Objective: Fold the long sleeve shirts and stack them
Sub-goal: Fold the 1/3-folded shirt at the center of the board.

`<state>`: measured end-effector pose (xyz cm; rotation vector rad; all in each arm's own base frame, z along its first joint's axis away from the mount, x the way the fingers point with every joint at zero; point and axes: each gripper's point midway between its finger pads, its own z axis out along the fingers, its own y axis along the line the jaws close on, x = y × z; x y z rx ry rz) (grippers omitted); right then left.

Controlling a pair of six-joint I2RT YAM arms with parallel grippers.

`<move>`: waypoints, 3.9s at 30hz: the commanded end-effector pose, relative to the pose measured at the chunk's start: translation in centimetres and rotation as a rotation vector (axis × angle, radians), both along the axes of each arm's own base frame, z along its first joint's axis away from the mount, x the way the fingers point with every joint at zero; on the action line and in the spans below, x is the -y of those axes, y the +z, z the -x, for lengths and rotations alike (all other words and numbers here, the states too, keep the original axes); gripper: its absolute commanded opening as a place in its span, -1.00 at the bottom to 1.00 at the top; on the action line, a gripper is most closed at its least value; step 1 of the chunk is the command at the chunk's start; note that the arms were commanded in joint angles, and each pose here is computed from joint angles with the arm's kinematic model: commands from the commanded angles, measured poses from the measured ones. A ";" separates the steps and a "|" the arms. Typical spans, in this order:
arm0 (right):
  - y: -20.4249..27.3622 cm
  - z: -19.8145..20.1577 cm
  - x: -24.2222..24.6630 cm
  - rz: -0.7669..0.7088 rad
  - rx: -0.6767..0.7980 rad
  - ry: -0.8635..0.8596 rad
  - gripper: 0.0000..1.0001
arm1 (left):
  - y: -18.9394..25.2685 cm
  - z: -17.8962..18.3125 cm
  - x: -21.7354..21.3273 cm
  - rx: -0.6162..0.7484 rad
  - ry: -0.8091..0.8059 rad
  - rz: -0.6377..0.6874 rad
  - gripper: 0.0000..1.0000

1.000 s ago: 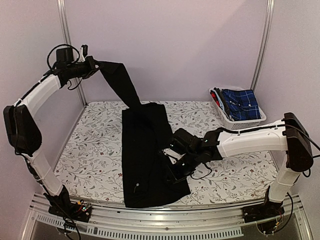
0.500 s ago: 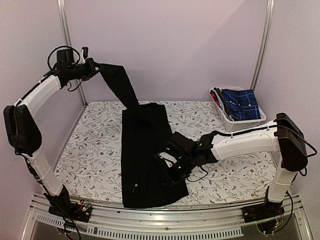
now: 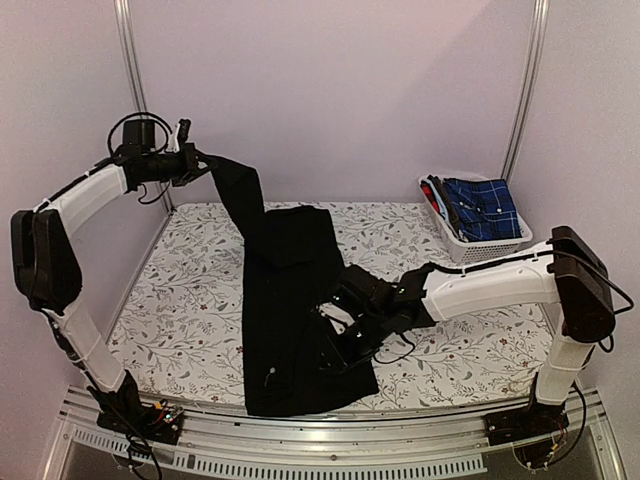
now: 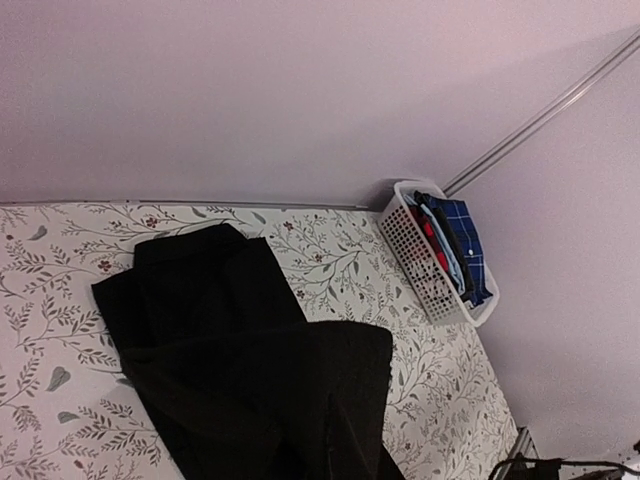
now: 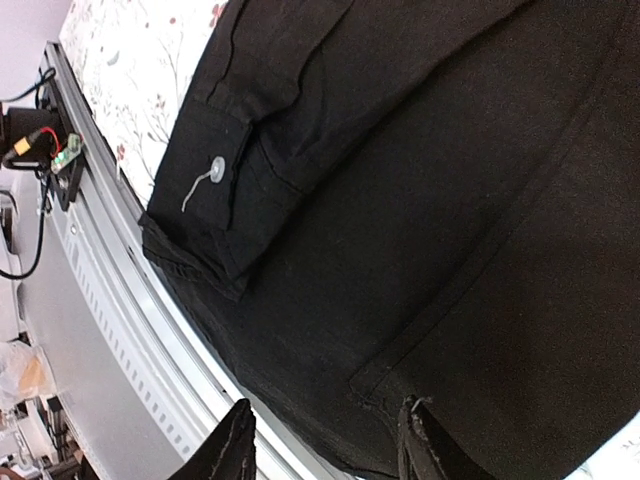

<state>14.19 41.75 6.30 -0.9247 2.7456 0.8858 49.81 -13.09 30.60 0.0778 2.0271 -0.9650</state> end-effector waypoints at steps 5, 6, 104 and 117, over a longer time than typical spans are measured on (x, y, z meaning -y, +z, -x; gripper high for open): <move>6.2 -8.5 4.0 -0.075 0.210 -0.233 0.04 | -3.2 6.4 7.6 -0.057 -0.301 -0.063 -1.00; 6.7 -9.7 4.7 -0.078 0.227 -0.263 0.05 | -4.1 7.0 8.6 -0.080 -0.332 -0.073 -1.00; 2.5 -17.2 4.4 0.052 0.278 -0.324 0.32 | -18.6 16.3 8.8 -0.462 0.033 -0.004 0.37; -1.8 -17.1 9.5 0.115 0.227 -0.422 0.09 | -22.4 13.6 8.7 -0.498 0.120 0.021 0.18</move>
